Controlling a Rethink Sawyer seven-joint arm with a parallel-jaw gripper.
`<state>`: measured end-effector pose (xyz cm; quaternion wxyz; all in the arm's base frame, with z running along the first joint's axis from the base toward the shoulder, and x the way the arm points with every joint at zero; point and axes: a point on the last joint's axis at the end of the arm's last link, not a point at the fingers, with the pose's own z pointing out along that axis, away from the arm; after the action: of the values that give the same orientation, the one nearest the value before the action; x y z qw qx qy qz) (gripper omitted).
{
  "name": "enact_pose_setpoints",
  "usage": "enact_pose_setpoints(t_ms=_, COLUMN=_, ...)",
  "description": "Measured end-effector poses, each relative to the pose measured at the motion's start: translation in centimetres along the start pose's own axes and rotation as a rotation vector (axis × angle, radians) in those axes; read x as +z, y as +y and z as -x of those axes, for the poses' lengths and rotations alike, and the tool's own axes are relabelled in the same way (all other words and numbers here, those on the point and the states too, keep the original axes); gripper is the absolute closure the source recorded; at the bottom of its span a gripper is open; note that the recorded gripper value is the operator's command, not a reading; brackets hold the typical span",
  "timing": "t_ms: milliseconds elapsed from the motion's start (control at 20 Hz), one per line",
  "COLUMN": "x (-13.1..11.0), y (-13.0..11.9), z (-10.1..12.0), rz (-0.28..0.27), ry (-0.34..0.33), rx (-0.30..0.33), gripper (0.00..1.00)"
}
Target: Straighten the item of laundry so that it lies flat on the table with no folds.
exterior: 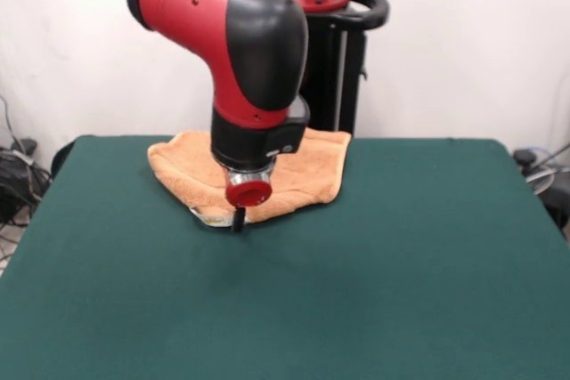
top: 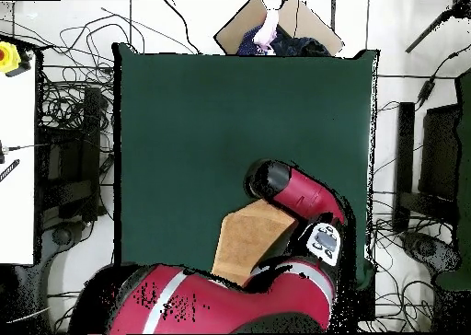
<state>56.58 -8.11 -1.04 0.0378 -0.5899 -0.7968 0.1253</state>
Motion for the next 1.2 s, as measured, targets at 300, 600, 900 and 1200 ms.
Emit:
enact_pose_setpoints(t_ms=300, x=0.7, y=-0.2, z=-0.7, rz=-0.021, ry=-0.012, rx=-0.017, gripper=0.00)
enact_pose_setpoints(t_ms=600, x=2.0, y=-0.4, z=-1.6, rz=-0.065, ry=-0.057, rx=-0.057, gripper=0.00)
enact_pose_setpoints(t_ms=900, x=4.0, y=-0.9, z=-1.4, rz=-0.116, ry=-0.100, rx=-0.085, gripper=0.00)
enact_pose_setpoints(t_ms=1200, x=5.2, y=-1.3, z=-0.6, rz=-0.144, ry=-0.123, rx=-0.091, gripper=0.00)
